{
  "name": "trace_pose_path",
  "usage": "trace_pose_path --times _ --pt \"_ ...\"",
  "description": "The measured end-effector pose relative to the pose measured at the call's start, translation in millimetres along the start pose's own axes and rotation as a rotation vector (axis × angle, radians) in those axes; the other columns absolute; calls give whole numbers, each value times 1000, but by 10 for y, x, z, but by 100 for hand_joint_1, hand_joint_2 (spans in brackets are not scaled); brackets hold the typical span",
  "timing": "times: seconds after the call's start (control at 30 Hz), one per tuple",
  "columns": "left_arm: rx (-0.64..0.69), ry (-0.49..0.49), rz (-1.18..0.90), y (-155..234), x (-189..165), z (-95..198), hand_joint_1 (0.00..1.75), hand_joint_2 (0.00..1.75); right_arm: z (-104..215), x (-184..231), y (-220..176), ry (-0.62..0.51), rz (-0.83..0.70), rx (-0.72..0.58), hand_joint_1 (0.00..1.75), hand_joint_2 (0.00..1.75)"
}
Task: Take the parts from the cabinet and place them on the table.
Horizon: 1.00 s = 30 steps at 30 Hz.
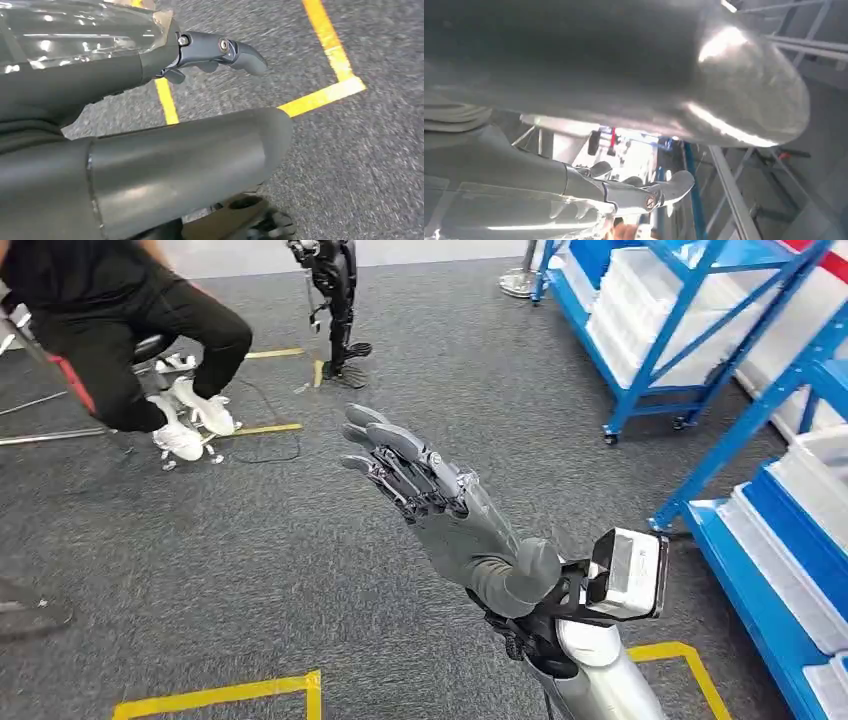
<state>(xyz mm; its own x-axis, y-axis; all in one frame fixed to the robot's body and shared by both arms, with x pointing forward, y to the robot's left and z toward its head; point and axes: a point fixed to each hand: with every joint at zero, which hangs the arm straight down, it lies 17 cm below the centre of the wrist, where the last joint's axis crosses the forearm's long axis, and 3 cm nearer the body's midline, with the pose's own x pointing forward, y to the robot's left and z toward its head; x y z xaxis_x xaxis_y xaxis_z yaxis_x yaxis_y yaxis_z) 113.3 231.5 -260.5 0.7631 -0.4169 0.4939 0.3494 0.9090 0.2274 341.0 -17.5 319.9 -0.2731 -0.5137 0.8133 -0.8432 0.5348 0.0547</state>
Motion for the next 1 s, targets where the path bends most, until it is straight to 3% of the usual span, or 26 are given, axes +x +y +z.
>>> trace_pose_path --times 1.0 --pt "-3 0 -5 -12 -5 5 0 0 47 -22 -63 6 13 -17 0 0"
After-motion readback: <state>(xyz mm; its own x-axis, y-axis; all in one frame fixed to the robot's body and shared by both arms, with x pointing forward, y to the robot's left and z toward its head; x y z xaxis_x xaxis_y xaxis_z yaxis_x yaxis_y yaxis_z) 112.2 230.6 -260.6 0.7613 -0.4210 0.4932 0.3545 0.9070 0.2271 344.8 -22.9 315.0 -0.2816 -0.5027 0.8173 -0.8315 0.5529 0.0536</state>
